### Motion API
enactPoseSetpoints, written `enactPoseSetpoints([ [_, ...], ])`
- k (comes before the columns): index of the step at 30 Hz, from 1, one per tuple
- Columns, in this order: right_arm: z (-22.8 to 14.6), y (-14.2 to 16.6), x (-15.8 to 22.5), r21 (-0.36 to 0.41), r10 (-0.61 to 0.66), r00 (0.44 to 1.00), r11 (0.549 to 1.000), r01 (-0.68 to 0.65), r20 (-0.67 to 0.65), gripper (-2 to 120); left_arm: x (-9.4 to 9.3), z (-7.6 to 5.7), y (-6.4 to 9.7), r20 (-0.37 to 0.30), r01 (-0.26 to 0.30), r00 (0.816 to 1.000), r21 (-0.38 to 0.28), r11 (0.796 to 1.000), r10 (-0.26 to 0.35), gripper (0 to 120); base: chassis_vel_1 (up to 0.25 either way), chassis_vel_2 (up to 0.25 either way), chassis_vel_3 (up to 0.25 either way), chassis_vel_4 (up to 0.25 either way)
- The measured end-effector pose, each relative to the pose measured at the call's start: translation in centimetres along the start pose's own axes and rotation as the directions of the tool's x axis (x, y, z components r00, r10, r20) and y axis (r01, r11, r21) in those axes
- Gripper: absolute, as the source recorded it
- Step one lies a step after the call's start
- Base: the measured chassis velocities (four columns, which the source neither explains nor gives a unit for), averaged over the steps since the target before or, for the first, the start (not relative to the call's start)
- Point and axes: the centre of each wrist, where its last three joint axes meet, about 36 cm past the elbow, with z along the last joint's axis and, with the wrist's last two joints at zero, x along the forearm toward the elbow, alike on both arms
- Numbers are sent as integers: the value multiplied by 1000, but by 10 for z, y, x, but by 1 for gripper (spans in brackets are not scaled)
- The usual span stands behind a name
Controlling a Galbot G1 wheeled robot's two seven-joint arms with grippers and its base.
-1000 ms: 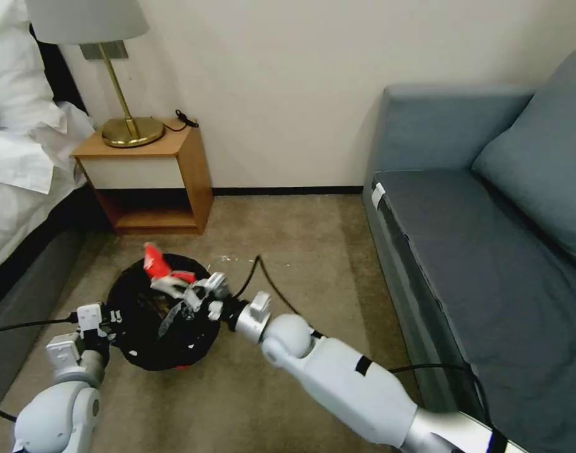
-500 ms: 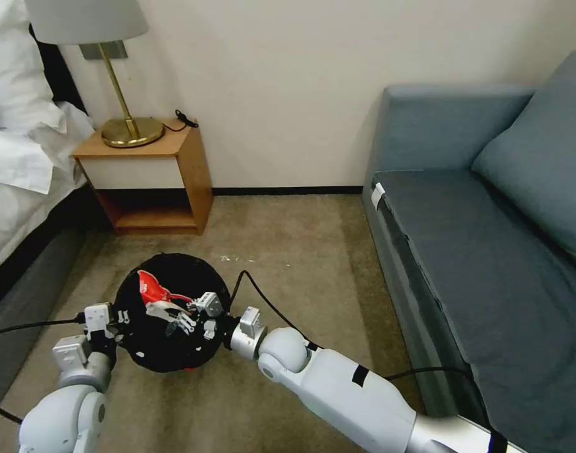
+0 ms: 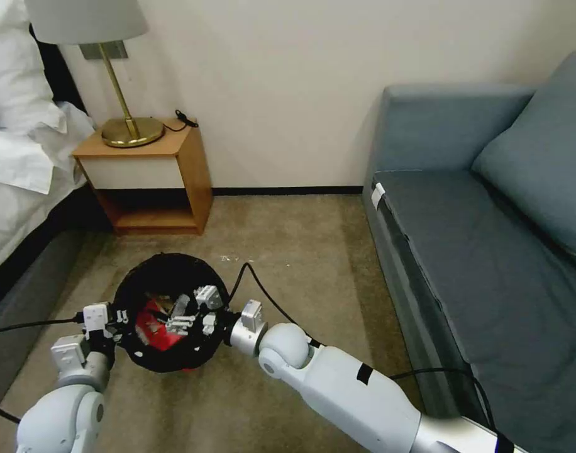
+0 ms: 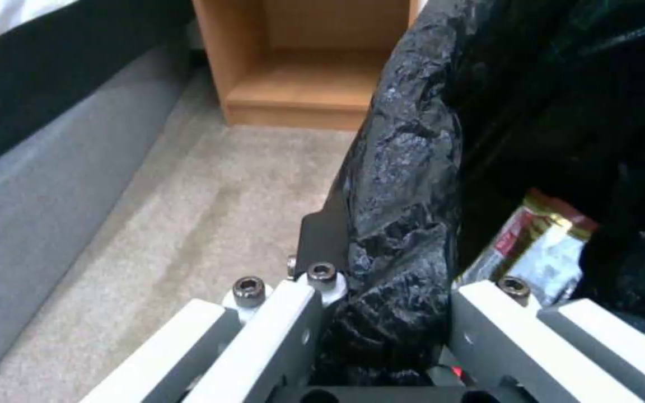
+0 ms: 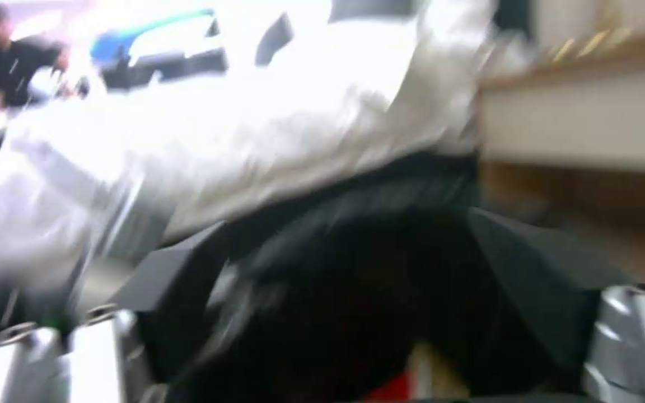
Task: Pick up the trash bin, then pick up the garbage on the floor and place it into the trash bin.
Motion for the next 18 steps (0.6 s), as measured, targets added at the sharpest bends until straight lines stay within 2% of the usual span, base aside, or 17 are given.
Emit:
enactPoseSetpoints([
  [1, 0, 0, 0, 0, 0, 1000, 1000, 0, 0, 88, 0, 0, 0, 0, 0, 1000, 0, 1000, 0, 4, 0, 0, 0, 0],
  [3, -15, -9, 4, 23, 66, 996, 997, -68, 66, 96, -2, 0, 3, -1, 4, 1000, 6, 1000, -4, 4, 0, 0, 0, 0],
  [4, -24, -17, 12, 47, 129, 984, 990, -135, 121, 99, -3, 0, 6, -3, 4, 1000, 20, 1000, -4, 4, 0, 0, 0, 0],
  [5, -30, -21, 19, 66, 179, 971, 979, -191, 157, 99, -5, 0, 8, -5, 9, 1000, 37, 999, -9, 4, 0, 0, 0, 0],
  [6, -30, -21, 19, 66, 179, 971, 979, -191, 157, 99, -5, 0, 8, -5, 9, 1000, 37, 999, -9, 4, 0, 0, 0, 0],
  [7, -34, -24, 26, 81, 216, 959, 969, -234, 182, 100, -7, 0, 9, -6, 16, 1000, 53, 998, -16, 4, 0, 0, 0, 0],
  [9, -43, -31, 46, 130, 293, 923, 934, -332, 247, 100, -12, -2, 12, -11, 57, 998, 137, 989, -56, 4, 0, 0, 0, 0],
  [11, -45, -33, 53, 147, 309, 913, 923, -356, 266, 100, -13, -3, 13, -17, 69, 998, 161, 985, -68, 4, 0, 0, 0, 0],
  [13, -47, -36, 69, 194, 339, 891, 893, -406, 303, 100, -16, -7, 15, -44, 120, 993, 230, 966, -113, 4, 0, 0, 0, 0],
  [14, -51, -36, 80, 211, 353, 877, 877, -431, 325, 100, -17, -10, 18, -69, 153, 988, 273, 950, -139, 4, 0, 0, 0, 0],
  [15, -51, -36, 80, 211, 353, 877, 877, -431, 325, 100, -17, -10, 18, -69, 153, 988, 273, 950, -139, 4, 0, 0, 0, 0],
  [16, -53, -35, 88, 218, 366, 866, 866, -451, 340, 100, -18, -12, 19, -92, 175, 984, 303, 937, -154, 4, 0, 0, 0, 0],
  [17, -60, -27, 106, 199, 417, 828, 836, -511, 375, 100, -22, -17, 27, -178, 226, 970, 392, 892, -167, 4, 0, 0, 0, 0],
  [18, -60, -27, 106, 199, 417, 828, 836, -511, 375, 100, -22, -17, 27, -178, 226, 970, 392, 892, -167, 4, 0, 0, 0, 0],
])
